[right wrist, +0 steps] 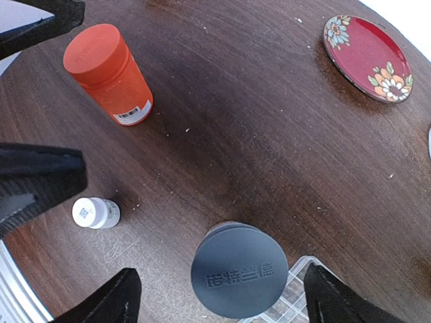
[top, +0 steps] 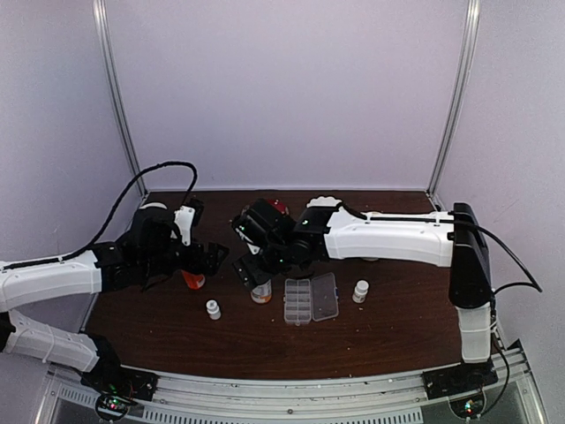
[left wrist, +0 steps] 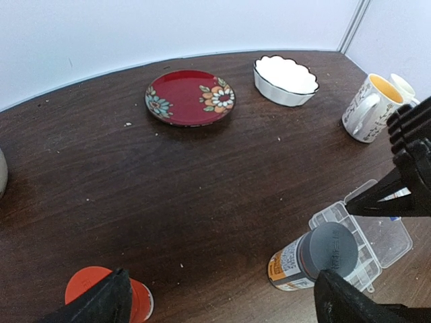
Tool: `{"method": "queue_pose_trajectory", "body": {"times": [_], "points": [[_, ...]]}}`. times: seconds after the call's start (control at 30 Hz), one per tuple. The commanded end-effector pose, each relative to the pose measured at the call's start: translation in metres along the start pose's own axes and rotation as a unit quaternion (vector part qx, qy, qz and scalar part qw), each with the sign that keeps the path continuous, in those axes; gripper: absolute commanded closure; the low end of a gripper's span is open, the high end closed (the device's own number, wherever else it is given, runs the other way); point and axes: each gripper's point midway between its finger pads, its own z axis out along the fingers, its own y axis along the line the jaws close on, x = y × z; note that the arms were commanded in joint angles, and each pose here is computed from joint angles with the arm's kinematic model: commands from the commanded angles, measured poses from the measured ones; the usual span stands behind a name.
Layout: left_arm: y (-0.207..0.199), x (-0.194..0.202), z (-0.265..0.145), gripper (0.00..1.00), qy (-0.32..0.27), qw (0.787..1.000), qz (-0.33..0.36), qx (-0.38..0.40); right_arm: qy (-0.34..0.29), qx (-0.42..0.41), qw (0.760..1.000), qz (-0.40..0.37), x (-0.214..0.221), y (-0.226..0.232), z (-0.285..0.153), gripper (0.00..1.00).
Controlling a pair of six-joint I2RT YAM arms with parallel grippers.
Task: Sort the pills into containers
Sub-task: Pick up the pill bottle from the center of the board.
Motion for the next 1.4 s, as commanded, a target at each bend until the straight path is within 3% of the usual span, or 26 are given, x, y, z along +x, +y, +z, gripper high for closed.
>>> {"method": "queue_pose_trajectory", "body": {"times": [0.0,0.17,0.37,0.53,0.87,1.03,1.17,1.37], "points": [[-0.006,-0.018,-0.009,0.03,-0.040,0.999,0.004,0.020,-0.002,0.028,0.999,0.029,-0.003,-0.015,0.003,0.17],[-0.006,-0.019,-0.007,0.02,-0.033,0.999,0.005,0.017,0.006,-0.015,0.997,0.081,-0.003,-0.019,0.015,0.25],[0.000,-0.023,-0.001,0.02,-0.021,1.000,0.020,-0.010,0.017,-0.029,0.997,0.066,0.003,-0.014,0.017,0.17],[-0.011,-0.028,0.000,0.03,-0.027,0.999,0.027,0.018,0.024,-0.034,0.998,0.051,0.009,-0.007,0.017,0.12],[-0.016,-0.028,0.001,0.02,-0.026,0.999,0.024,0.032,0.052,-0.021,0.998,0.037,0.022,-0.004,0.028,0.24],[-0.015,-0.030,-0.001,0.02,-0.028,0.999,0.025,0.030,0.047,0.008,0.999,0.023,0.016,-0.010,0.024,0.22],[-0.015,-0.030,-0.003,0.03,-0.029,0.999,0.025,0.031,0.035,0.017,0.999,0.019,0.010,-0.013,0.020,0.26],[-0.014,-0.030,-0.003,0.02,-0.028,0.999,0.028,0.028,0.024,0.019,0.999,0.014,0.003,-0.013,0.015,0.21]]}}
